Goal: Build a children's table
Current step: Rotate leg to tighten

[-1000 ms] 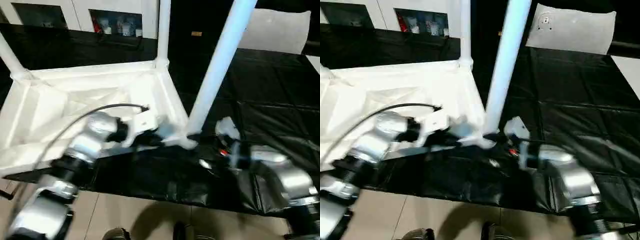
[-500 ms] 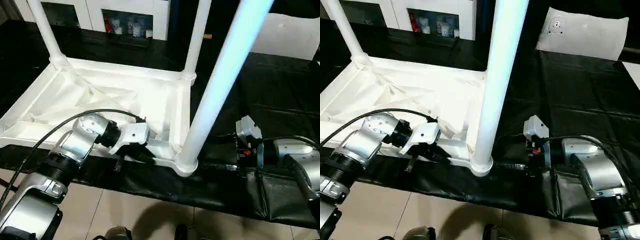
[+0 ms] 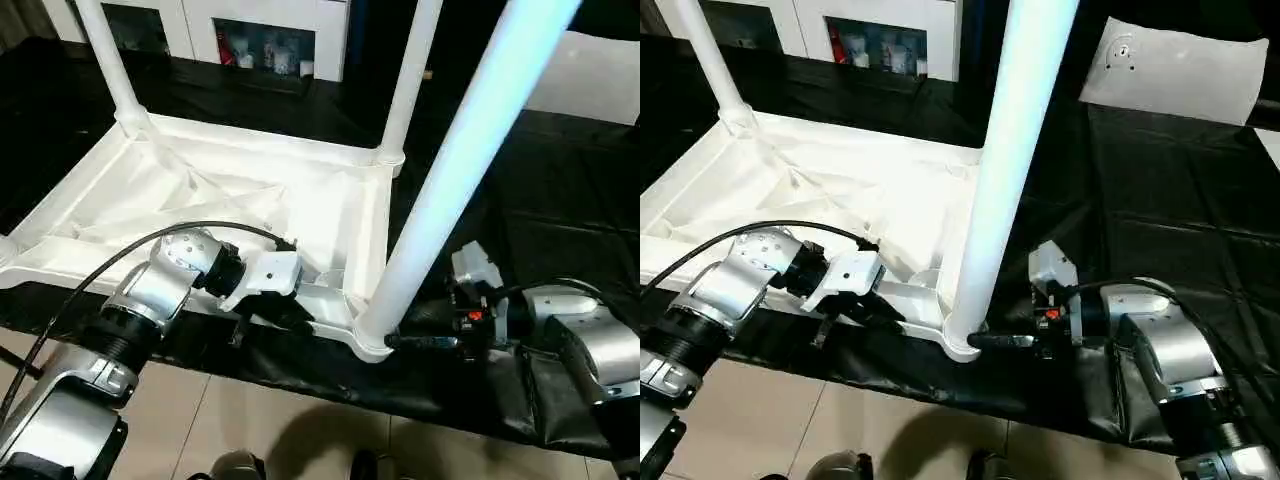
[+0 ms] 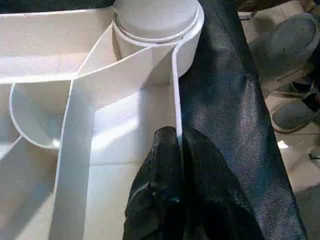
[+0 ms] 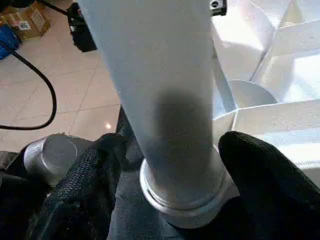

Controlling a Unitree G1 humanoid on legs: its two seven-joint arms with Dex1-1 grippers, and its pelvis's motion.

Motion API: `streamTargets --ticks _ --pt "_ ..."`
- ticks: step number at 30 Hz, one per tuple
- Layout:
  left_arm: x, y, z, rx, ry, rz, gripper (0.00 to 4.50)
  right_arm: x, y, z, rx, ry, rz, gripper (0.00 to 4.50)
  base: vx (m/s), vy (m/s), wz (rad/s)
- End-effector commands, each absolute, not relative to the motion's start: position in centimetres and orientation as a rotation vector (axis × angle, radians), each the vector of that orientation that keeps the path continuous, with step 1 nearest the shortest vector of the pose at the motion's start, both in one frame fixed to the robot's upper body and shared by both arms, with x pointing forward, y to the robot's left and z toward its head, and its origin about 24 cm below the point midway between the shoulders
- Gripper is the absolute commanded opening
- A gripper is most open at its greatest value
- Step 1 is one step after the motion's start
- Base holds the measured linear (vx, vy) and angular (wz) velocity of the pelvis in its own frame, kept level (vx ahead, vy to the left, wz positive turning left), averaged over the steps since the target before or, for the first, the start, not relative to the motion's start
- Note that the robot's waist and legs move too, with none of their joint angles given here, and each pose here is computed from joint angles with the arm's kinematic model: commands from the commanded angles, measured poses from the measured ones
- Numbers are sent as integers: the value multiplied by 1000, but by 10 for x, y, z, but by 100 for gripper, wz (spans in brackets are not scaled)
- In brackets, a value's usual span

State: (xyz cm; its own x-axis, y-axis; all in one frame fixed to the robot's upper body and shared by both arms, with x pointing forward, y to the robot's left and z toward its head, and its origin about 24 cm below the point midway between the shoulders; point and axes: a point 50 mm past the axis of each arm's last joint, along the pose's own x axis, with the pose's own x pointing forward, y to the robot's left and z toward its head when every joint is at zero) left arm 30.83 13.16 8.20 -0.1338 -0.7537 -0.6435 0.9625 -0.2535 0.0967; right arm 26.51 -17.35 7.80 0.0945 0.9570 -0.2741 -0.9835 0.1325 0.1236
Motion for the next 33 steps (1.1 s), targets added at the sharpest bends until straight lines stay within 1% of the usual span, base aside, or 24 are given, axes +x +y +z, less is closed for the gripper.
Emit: streamTargets --ticks 1,3,4,7,10,14,17,20,21,22,24,27,28,29,33 --pt "301 129 64 749 507 -1751 0 266 -172 80 -113 314 1465 315 0 0 0" --pt "302 129 64 753 507 -1747 0 266 -171 79 -109 315 1472 307 0 0 0" --pt "302 129 64 753 508 -1743 0 266 -171 79 -106 317 1475 285 0 0 0" --pt "303 130 63 760 508 -1733 0 265 -171 78 -99 322 1486 273 0 0 0" --pt "304 131 62 762 506 -1717 0 265 -170 77 -86 323 1486 238 0 0 0" --pt "307 129 61 743 502 -1665 0 262 -168 76 -32 320 1472 208 0 0 0" --pt "311 124 59 703 496 -1608 0 259 -165 75 13 312 1451 200 0 0 0" --pt "315 110 58 603 472 -1525 0 261 -154 70 77 305 1299 197 0 0 0" --pt "316 108 58 592 468 -1516 0 262 -152 69 77 304 1277 197 0 0 0" --pt "317 102 57 565 458 -1489 0 264 -147 64 65 309 1199 197 0 0 0" --pt "318 95 57 549 447 -1457 0 269 -142 60 65 318 1106 197 0 0 0" --pt "325 79 59 493 423 -1366 0 280 -125 60 121 295 940 196 -24 10 -1" --pt "329 70 61 455 417 -1311 0 288 -114 61 145 291 843 194 -44 53 -12" --pt "329 70 61 454 417 -1309 0 288 -113 61 146 290 840 194 -44 53 -12" --pt "342 54 69 392 400 -1149 0 305 -89 64 210 307 648 193 -30 47 -10"
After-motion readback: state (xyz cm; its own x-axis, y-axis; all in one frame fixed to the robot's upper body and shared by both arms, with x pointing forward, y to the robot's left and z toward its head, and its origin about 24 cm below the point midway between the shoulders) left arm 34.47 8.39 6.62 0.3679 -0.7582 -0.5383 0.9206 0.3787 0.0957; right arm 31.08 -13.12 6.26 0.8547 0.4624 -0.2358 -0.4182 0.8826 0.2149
